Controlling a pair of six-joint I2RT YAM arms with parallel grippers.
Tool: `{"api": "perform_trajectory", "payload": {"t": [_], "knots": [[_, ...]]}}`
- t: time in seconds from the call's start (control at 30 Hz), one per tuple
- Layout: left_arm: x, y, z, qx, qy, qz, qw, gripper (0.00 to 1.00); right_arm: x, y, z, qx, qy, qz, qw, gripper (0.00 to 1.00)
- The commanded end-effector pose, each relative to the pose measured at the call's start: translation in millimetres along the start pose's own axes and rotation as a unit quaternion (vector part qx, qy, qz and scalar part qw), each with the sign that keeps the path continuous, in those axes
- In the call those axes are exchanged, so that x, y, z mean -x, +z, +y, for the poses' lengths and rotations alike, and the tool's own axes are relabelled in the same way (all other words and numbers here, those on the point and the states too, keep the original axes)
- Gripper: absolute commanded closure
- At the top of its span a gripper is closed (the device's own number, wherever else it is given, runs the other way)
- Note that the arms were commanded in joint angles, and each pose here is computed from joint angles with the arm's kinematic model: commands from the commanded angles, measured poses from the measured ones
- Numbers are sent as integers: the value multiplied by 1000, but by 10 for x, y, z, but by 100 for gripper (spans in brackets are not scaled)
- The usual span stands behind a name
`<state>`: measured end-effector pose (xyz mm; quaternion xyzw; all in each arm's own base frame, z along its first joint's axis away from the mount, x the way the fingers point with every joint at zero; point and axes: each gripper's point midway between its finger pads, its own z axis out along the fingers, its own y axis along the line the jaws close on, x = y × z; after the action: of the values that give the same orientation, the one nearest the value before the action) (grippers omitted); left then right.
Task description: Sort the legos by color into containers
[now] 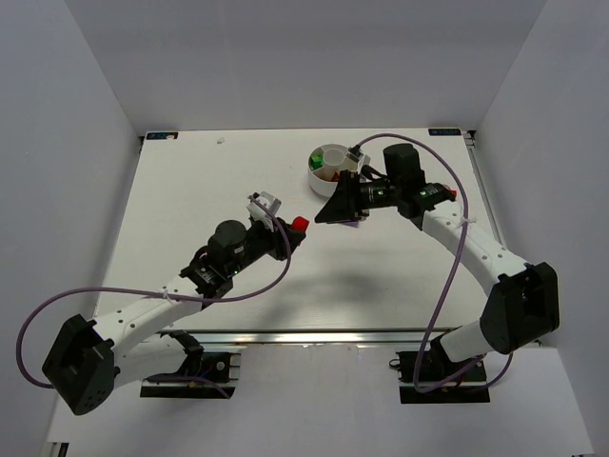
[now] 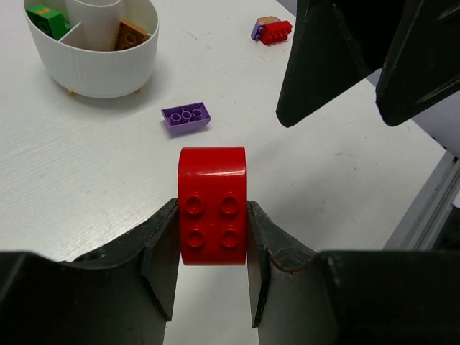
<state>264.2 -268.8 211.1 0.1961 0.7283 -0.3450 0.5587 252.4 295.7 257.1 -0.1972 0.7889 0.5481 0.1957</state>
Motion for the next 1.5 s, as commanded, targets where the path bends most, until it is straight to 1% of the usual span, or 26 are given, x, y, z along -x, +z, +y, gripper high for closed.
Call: {"api": "perform_trajectory", "payload": {"t": [0.0, 0.07, 0.23, 0.7, 0.9, 1.03, 1.2, 1.3, 1.33, 1.4, 1.43, 1.47], "knots": [[253, 42, -21, 8, 38, -31, 999, 86, 42, -12, 190, 24, 20, -15, 999, 20], [245, 58, -33, 8, 43, -28, 999, 86, 15, 30, 251, 32, 18, -12, 999, 20], [276, 87, -60, 8, 49, -30, 998, 85, -72, 136, 241, 28, 24, -2, 999, 21], [224, 44, -201, -7, 33, -35, 999, 85, 46, 319, 14, 6, 39, -1, 999, 31], [234, 88, -218, -9, 33, -35, 999, 85, 52, 382, 2, 5, 37, 2, 999, 34], [196, 97, -247, -15, 28, -32, 999, 85, 82, 404, -12, 4, 36, 1, 999, 42], [163, 101, -222, -10, 30, -30, 999, 82, 80, 431, -35, 3, 35, 3, 999, 47], [166, 116, -227, -11, 33, -30, 999, 81, 61, 438, -22, 6, 36, 7, 999, 53], [164, 132, -220, -10, 33, -29, 999, 81, 54, 445, -26, 6, 36, 8, 999, 58], [158, 150, -219, -9, 32, -26, 999, 78, 36, 443, -23, 8, 38, 11, 999, 66], [136, 160, -219, -9, 31, -22, 999, 77, 39, 444, -20, 9, 37, 10, 999, 72], [146, 165, -153, 9, 29, -26, 999, 74, 34, 440, -2, 14, 36, 11, 999, 77]]}}
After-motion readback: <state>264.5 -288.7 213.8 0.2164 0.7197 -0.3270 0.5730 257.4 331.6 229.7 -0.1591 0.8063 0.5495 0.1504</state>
